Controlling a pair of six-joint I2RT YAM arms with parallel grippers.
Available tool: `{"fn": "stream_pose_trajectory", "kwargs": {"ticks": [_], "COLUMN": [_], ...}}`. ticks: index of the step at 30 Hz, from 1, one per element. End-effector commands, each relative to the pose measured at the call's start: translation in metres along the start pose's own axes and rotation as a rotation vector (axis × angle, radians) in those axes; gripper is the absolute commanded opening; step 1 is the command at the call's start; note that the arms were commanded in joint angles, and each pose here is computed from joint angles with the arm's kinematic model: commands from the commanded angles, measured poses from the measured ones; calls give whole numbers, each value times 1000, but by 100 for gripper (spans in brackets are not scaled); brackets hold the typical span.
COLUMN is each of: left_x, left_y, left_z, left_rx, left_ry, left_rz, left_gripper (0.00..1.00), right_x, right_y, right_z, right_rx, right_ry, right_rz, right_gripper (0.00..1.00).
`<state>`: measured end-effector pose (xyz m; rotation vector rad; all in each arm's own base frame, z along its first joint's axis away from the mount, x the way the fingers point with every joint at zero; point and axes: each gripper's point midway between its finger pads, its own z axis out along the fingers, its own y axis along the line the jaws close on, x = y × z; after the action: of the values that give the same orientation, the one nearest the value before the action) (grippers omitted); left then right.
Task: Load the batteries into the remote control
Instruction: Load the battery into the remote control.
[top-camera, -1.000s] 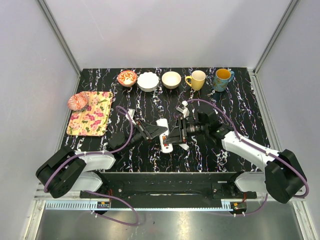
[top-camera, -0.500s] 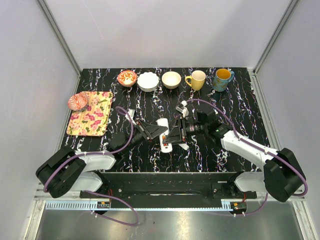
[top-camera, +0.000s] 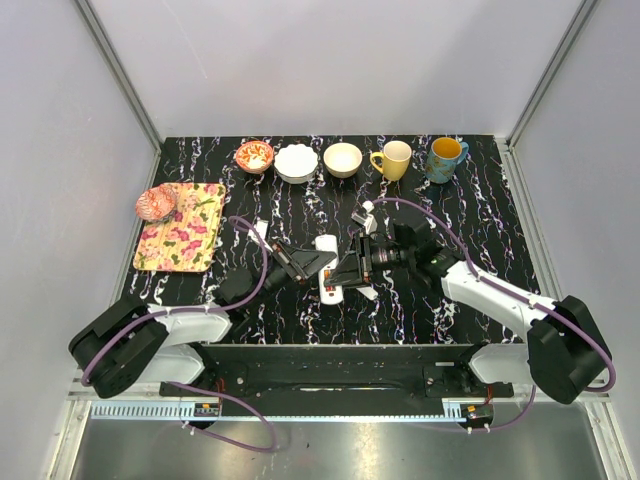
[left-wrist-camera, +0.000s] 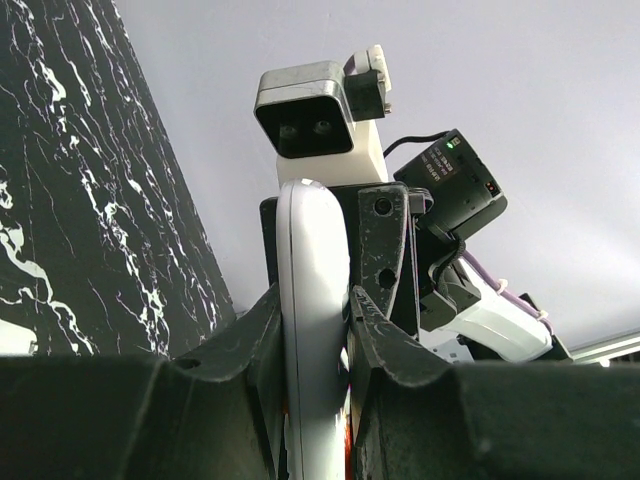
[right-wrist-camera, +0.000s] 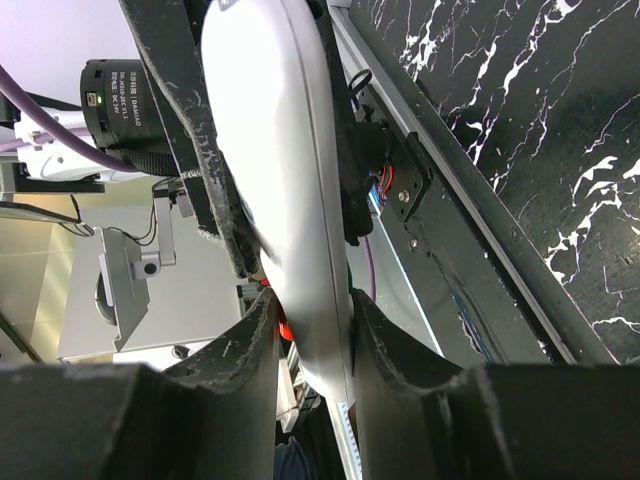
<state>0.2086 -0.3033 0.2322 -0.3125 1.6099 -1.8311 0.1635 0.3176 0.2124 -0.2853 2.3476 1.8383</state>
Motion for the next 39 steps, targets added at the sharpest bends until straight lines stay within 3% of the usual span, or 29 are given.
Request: {"fn": "stream_pose_trajectory", "kwargs": {"ticks": [1, 23, 33, 37, 39], "left_x": [6, 19, 19, 11, 12], "left_y": [-114, -113, -112, -105, -106], "left_z": [-16, -20, -20, -18, -20], "left_rx": [434, 423, 415, 377, 385], "left_ry": [9, 44, 39, 61, 91], "left_rz": [78, 83, 104, 101, 110], "left_gripper": [0, 0, 0, 14, 31], "right_x": [-39, -69, -65, -50, -44], "right_y": [-1, -1, 9, 23, 25], "right_z": [7, 2, 4, 2, 0], "right_rx": [57, 105, 66, 21, 22], "right_ry": [-176, -294, -243, -135, -102], "right_rz": [-18, 12, -11, -75, -103], "right_gripper": [21, 8, 4, 0, 0]}}
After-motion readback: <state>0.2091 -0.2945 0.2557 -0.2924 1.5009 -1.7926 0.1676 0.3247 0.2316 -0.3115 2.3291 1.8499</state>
